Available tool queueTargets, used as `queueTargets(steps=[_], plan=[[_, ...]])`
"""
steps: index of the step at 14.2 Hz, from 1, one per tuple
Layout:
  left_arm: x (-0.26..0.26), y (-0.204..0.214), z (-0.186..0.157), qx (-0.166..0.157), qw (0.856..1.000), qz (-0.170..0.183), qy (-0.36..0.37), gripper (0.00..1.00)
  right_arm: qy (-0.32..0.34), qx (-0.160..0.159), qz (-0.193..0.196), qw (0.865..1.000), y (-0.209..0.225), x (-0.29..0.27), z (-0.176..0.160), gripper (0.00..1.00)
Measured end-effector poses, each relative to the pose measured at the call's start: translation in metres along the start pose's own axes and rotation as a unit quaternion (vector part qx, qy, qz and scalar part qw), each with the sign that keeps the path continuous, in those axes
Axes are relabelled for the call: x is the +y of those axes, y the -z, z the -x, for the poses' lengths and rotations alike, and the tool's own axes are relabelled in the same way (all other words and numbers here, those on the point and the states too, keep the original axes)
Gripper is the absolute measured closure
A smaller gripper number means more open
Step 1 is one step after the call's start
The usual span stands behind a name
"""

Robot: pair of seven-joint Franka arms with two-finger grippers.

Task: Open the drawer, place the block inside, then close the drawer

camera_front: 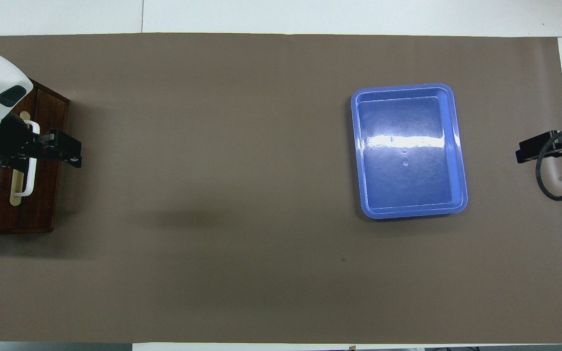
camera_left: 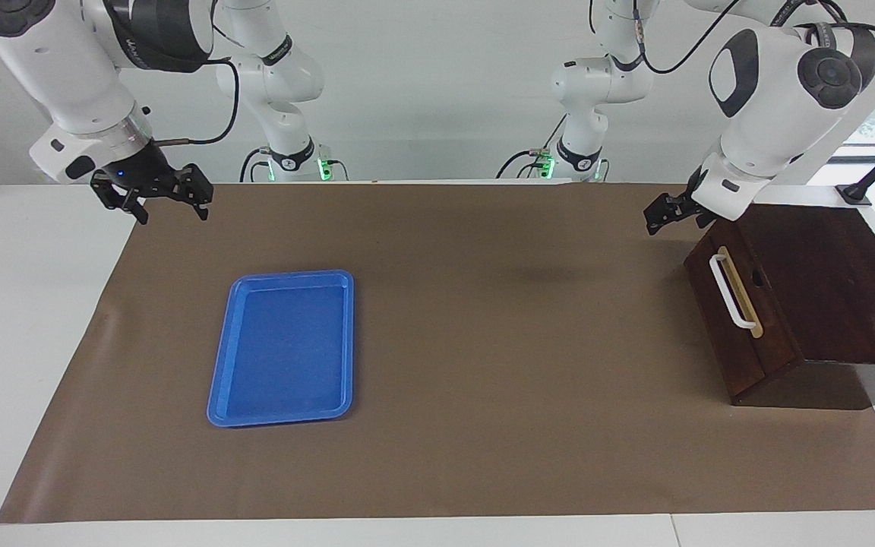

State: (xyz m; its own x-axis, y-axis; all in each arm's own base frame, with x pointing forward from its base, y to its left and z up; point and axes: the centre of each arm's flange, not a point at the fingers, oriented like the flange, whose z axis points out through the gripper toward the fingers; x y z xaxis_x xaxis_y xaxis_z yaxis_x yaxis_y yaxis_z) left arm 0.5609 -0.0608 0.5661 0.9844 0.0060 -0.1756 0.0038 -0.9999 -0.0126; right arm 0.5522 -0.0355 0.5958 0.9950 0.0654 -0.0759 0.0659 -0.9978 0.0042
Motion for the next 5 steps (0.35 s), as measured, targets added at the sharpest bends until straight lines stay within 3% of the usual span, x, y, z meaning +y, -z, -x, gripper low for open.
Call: queueTargets(steps=[5], plan=[[-0.0085, 0.0063, 0.0010, 0.008, 1.000, 0.001, -0.003, 0.00, 0.000, 0.000, 0.000, 1.000, 0.0000, -0.0001, 0.0000, 0.00]])
